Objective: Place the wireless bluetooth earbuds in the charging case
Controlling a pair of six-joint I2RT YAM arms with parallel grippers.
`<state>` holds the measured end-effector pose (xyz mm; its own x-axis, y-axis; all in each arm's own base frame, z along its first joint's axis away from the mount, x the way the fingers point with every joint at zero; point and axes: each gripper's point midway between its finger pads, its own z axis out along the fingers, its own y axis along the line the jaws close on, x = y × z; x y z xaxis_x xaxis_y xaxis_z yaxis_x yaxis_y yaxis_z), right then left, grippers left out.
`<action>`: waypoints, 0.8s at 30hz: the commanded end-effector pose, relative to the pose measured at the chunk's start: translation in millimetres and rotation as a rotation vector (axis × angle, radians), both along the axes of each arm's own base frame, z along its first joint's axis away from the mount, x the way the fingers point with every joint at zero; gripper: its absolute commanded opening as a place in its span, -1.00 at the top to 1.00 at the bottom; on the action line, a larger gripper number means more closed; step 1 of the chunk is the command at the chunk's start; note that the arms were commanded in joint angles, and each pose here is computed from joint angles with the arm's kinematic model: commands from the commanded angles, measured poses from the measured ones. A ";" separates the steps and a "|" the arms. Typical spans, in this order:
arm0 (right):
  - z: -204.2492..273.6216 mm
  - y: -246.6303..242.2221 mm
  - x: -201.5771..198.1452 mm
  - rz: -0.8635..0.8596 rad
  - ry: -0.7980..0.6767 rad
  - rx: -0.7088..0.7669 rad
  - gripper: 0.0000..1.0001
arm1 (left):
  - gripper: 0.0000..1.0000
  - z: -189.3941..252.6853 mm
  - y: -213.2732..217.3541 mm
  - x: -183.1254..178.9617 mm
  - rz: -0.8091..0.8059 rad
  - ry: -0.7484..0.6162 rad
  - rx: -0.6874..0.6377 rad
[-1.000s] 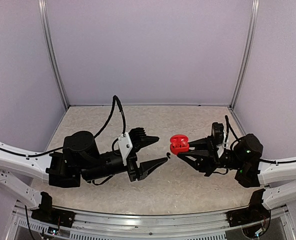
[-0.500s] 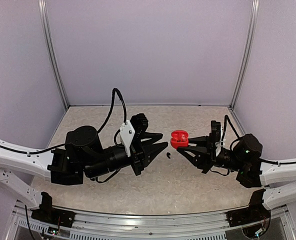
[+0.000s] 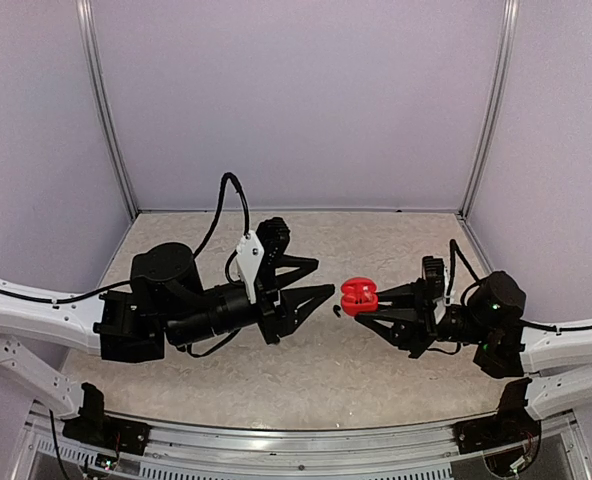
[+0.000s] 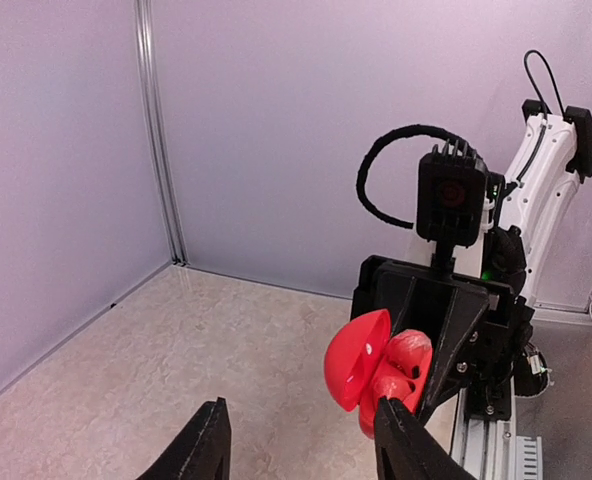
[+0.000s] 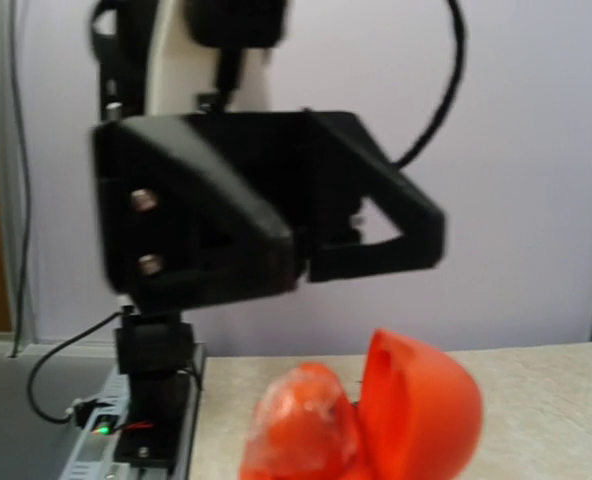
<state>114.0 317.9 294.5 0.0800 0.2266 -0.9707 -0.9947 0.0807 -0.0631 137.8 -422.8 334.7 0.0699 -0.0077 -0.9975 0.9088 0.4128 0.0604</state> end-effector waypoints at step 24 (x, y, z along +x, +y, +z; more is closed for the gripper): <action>-11.1 10.4 -24.3 0.161 -0.017 -0.111 1.00 | -0.04 -6.9 -34.6 -9.2 -0.077 -0.047 0.204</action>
